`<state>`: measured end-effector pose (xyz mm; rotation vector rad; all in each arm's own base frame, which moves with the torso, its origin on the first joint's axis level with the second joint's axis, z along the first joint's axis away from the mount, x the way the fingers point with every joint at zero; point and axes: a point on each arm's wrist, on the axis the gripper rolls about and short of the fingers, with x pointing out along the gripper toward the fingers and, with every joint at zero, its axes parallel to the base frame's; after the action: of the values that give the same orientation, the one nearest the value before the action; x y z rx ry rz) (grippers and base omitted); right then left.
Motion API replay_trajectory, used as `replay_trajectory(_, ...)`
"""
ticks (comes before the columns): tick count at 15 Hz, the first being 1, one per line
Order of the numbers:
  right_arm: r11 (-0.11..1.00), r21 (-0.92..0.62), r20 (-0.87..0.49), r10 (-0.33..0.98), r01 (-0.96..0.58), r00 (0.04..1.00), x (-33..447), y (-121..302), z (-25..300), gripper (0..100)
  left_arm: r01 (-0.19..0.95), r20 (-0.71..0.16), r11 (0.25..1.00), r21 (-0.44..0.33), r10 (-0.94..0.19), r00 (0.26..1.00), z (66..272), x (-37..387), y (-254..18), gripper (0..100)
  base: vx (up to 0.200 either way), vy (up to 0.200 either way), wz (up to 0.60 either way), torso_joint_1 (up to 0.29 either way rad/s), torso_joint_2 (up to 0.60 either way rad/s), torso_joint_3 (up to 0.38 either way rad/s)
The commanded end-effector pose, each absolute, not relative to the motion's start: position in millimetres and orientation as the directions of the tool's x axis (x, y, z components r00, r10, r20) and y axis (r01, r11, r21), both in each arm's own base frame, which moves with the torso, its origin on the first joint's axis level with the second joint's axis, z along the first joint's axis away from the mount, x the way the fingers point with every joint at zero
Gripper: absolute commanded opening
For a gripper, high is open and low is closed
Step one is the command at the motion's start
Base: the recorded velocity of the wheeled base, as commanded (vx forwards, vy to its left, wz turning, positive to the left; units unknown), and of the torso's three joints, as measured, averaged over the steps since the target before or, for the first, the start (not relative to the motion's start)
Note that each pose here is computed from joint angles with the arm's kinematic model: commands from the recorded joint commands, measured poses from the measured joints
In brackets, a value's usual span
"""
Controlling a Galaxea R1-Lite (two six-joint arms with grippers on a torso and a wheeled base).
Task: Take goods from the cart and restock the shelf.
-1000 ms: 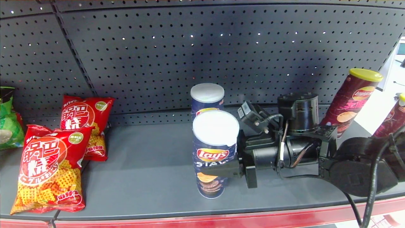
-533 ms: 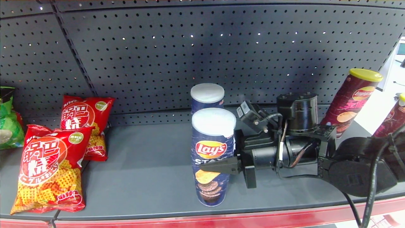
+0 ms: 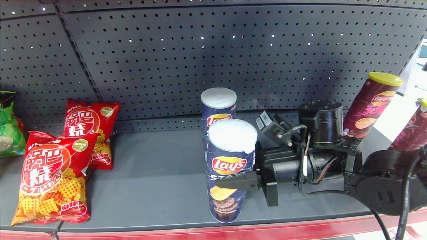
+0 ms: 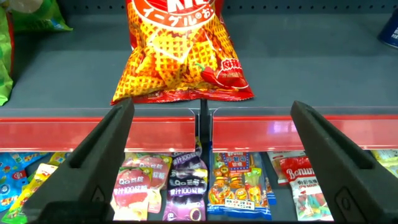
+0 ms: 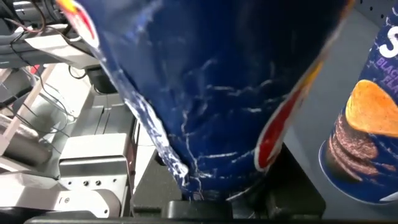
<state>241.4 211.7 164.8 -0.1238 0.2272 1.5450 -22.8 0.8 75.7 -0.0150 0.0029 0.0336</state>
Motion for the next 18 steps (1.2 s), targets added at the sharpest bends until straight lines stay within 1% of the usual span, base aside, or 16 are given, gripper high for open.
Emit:
replay_trajectory(1,0.029,0.059,-0.223,0.975,-0.998,0.015,241.1,211.6,165.7,0,-0.034,-0.005,0.999,-0.015,0.034,0.999,75.7,-22.7,0.8,100,0.000,0.000,0.00,0.000,0.00,0.000)
replay_trajectory(8,0.045,0.036,-0.210,0.977,-0.998,0.036,249.0,218.7,171.4,0,-0.034,-0.005,0.999,-0.015,0.034,0.999,75.7,-22.7,0.8,100,0.000,0.000,0.00,0.000,0.00,0.000)
replay_trajectory(18,0.037,0.057,-0.230,0.973,-0.998,0.023,247.0,220.4,162.3,0,-0.034,-0.005,0.999,-0.015,0.034,0.999,75.7,-22.7,0.8,100,0.000,0.000,0.00,0.000,0.00,0.000)
